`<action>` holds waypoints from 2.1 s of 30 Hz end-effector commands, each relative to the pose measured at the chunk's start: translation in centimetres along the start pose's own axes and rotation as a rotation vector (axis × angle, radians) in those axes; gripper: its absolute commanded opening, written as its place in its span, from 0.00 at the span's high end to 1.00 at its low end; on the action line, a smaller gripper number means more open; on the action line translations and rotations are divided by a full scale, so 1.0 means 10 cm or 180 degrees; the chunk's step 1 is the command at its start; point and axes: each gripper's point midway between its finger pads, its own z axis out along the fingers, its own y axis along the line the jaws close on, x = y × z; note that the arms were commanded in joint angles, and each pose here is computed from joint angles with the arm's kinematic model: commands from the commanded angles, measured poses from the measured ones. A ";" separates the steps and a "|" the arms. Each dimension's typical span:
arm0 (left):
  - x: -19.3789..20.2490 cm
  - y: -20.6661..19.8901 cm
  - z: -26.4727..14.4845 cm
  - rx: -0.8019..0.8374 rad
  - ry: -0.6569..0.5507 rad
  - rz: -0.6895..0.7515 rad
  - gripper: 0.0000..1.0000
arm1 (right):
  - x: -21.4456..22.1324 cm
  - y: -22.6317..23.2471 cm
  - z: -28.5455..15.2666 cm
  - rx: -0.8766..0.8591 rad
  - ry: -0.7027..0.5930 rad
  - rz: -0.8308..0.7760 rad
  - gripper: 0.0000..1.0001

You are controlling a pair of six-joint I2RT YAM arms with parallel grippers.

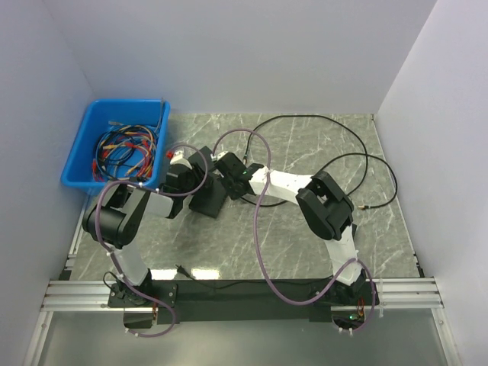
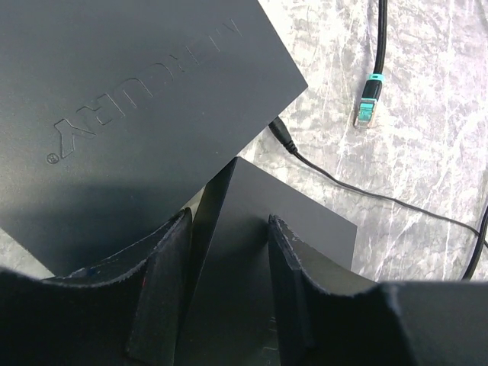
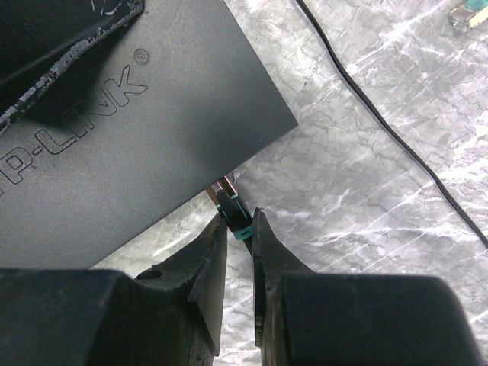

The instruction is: Insert the plug into the switch port

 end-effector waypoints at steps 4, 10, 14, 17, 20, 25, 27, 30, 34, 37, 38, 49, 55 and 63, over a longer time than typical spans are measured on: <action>0.99 -0.09 -0.36 0.0197 0.1180 -0.0109 0.53 | -1.51 0.56 -0.45 -0.0794 -0.1714 0.0559 0.85; 0.91 -0.15 -0.48 0.0212 0.1115 -0.0153 0.53 | -1.46 0.49 -0.58 -0.0757 -0.1712 0.0623 0.61; 0.87 -0.17 -0.59 0.0204 0.1079 -0.0192 0.52 | -1.37 0.43 -0.75 -0.0717 -0.1711 0.0635 0.53; 0.75 -0.22 -0.68 0.0198 0.0960 -0.0183 0.52 | -1.28 0.36 -0.99 -0.0698 -0.1779 0.0659 0.48; 0.62 -0.23 -0.76 0.0116 0.0861 -0.0117 0.52 | -1.14 0.30 -1.23 -0.0708 -0.1810 0.0725 0.44; 0.34 -0.36 -0.86 0.0064 0.0706 -0.0029 0.50 | -0.77 0.37 -1.65 -0.0775 -0.1891 0.0820 0.42; 0.21 -0.41 -0.89 0.0052 0.0610 -0.0002 0.48 | -0.55 0.37 -1.76 -0.0743 -0.1896 0.0826 0.41; 0.05 -0.49 -0.98 0.0062 0.0509 0.0014 0.47 | -0.32 0.23 -1.83 -0.0596 -0.1857 0.0936 0.41; -0.09 -0.67 -1.12 0.0203 0.0370 0.0010 0.45 | -0.12 -0.03 -1.92 -0.0313 -0.1907 0.1068 0.41; -0.11 -0.76 -1.17 0.0271 0.0324 0.0054 0.46 | -0.06 -0.35 -1.98 0.0100 -0.2024 0.1217 0.38; -0.13 -0.79 -1.17 0.0277 0.0306 0.0094 0.46 | -0.06 -0.54 -2.00 0.0340 -0.2054 0.1312 0.37; -0.30 -0.97 -0.83 -0.0260 -0.0035 0.0765 0.02 | -0.01 -1.24 -1.74 0.0696 -0.1829 0.1928 0.37; -0.31 -1.07 -0.29 -0.0409 0.0065 0.1267 0.03 | 0.14 -1.31 -1.65 0.0829 -0.1761 0.2000 0.39; -0.32 -1.23 0.54 -0.0522 0.0281 0.1929 0.14 | 0.27 -1.40 -1.55 0.0865 -0.1699 0.2104 0.44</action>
